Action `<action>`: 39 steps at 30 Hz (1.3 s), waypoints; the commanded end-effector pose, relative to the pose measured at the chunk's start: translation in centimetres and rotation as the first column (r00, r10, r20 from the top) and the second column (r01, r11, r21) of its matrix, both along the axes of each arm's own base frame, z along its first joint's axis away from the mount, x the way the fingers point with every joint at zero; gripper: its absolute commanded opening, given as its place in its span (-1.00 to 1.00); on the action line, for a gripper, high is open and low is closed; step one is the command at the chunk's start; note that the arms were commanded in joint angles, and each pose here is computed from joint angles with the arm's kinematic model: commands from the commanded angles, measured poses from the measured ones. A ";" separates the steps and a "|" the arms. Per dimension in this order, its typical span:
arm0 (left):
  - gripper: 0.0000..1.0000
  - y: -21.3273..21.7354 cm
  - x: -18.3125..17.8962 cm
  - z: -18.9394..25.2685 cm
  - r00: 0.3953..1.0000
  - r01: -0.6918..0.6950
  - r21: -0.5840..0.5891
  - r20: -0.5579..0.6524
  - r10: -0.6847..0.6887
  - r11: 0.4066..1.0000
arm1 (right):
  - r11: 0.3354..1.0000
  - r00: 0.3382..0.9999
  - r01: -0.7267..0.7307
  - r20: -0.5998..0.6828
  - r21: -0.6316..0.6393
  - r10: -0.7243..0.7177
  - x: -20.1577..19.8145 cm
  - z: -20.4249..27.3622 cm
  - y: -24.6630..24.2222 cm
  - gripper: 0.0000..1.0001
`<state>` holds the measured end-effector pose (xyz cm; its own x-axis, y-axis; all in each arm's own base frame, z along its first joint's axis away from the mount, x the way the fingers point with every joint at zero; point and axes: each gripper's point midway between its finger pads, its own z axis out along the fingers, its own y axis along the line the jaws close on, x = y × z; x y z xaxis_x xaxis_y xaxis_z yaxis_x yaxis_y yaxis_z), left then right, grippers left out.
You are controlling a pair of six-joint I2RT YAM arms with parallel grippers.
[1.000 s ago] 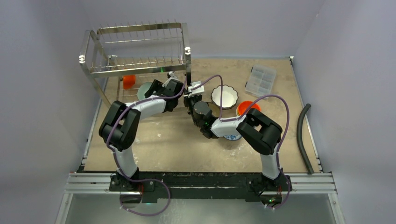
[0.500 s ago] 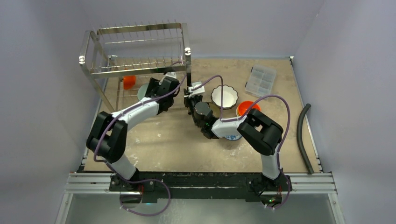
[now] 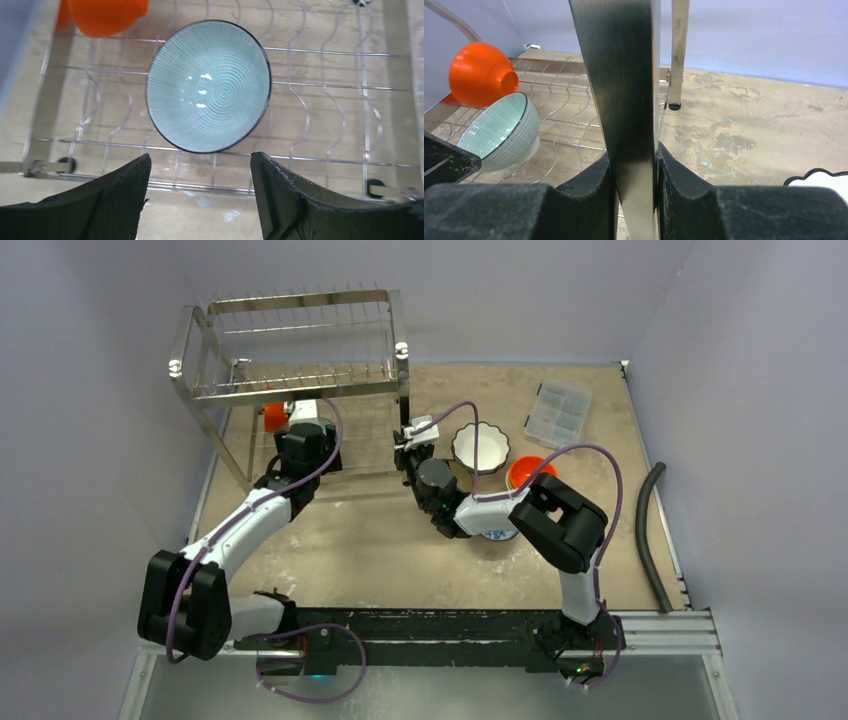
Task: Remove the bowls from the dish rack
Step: Adjust the bowl in the dish rack, then pick up the bowl from the dish rack.
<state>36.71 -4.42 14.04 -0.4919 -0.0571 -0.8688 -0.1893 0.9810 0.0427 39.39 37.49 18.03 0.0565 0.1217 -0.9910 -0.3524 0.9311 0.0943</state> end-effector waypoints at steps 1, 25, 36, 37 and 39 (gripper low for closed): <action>0.42 -2.0 1.2 3.0 0.985 0.034 -0.232 0.173 0.007 0.972 | 0.993 0.998 -0.050 -0.025 0.110 0.053 -1.3 0.7 1.0 -1.00; 0.17 3.8 2.3 0.7 0.908 -0.212 -0.575 0.182 0.377 0.790 | 0.993 0.998 -0.061 -0.009 0.099 0.062 -1.7 1.1 0.6 -1.00; 0.07 4.6 3.9 -2.6 0.900 -0.273 -0.601 0.116 0.420 0.751 | 0.993 0.998 -0.060 -0.005 0.097 0.061 -1.7 1.1 0.5 -1.00; 0.04 4.5 4.1 -2.7 0.902 -0.270 -0.605 0.114 0.417 0.749 | 0.994 0.998 -0.060 -0.006 0.096 0.061 -1.7 1.1 0.5 -1.00; -0.04 4.3 4.4 -2.9 0.907 -0.258 -0.611 0.114 0.406 0.749 | 0.994 0.998 -0.060 -0.005 0.096 0.061 -1.7 1.1 0.5 -1.00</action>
<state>39.45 -0.07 9.65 -0.2021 -0.6668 -0.7173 -0.4785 0.7063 -0.5217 38.99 37.36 18.05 0.0587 0.1224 -0.9907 -0.3710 0.9241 0.0922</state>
